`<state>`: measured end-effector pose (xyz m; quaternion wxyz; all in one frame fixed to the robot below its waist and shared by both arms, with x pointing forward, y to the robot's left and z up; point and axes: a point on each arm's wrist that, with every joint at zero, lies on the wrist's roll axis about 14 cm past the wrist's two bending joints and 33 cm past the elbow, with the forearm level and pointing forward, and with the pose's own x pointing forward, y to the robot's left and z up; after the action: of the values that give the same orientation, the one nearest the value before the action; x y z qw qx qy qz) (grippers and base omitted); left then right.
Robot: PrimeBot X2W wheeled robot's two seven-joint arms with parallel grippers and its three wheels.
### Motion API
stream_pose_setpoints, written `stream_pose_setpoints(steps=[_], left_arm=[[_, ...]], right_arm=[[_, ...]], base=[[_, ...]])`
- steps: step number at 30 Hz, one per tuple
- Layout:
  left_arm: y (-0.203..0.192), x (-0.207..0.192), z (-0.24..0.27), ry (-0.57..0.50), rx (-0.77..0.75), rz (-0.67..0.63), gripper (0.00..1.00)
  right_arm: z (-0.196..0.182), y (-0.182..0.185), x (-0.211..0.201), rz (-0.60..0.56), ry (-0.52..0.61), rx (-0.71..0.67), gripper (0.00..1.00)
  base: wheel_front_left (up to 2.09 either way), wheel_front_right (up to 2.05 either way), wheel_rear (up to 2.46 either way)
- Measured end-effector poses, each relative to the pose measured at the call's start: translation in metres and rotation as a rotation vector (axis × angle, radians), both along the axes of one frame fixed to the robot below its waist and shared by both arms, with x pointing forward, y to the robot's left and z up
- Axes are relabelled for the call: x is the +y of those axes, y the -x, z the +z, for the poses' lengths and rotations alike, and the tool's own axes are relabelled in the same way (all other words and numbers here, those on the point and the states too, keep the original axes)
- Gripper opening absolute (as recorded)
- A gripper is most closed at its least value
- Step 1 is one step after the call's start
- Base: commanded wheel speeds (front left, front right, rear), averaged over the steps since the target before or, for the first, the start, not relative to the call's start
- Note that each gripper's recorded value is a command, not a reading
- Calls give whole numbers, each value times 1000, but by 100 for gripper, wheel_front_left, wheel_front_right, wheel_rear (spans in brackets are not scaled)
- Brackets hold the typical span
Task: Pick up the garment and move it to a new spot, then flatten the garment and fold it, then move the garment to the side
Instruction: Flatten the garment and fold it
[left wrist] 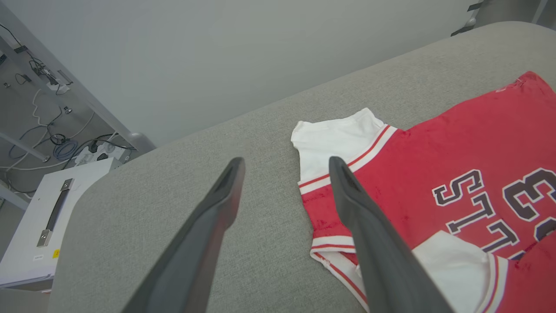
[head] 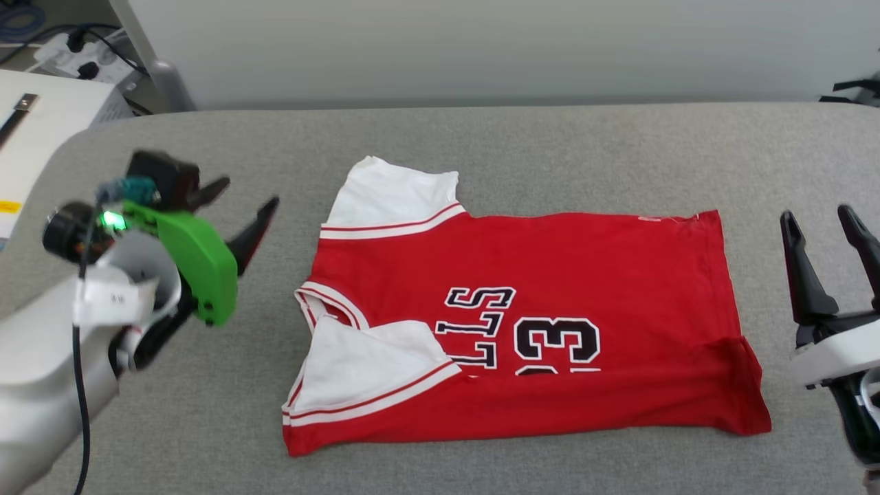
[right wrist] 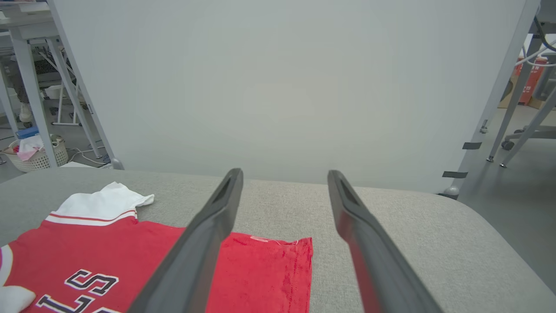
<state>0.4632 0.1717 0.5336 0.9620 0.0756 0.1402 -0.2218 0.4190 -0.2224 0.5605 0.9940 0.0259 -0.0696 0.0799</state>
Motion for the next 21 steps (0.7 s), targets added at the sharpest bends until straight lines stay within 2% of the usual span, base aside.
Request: stream_pose_setpoints(steps=[5, 8, 12, 17, 21], left_arm=[[-40, -9, 13, -17, 4, -38, 100], [-63, -15, 11, -18, 59, -50, 100], [-89, -27, -6, -69, 185, -69, 100], [-109, -42, -51, -116, 465, -77, 100], [-129, -51, -72, -153, 555, -79, 100]], right_arm=[[20, 1, 23, 20, -1, -88, 100], [24, 1, 27, 17, -11, -109, 100], [18, -4, 22, -5, -19, -108, 100], [-3, -18, 22, -7, -20, -60, 100], [-18, -29, 17, -23, -19, -32, 100]], base=[[0, 0, 0], [0, 0, 0], [0, 0, 0], [0, 0, 0], [0, 0, 0]])
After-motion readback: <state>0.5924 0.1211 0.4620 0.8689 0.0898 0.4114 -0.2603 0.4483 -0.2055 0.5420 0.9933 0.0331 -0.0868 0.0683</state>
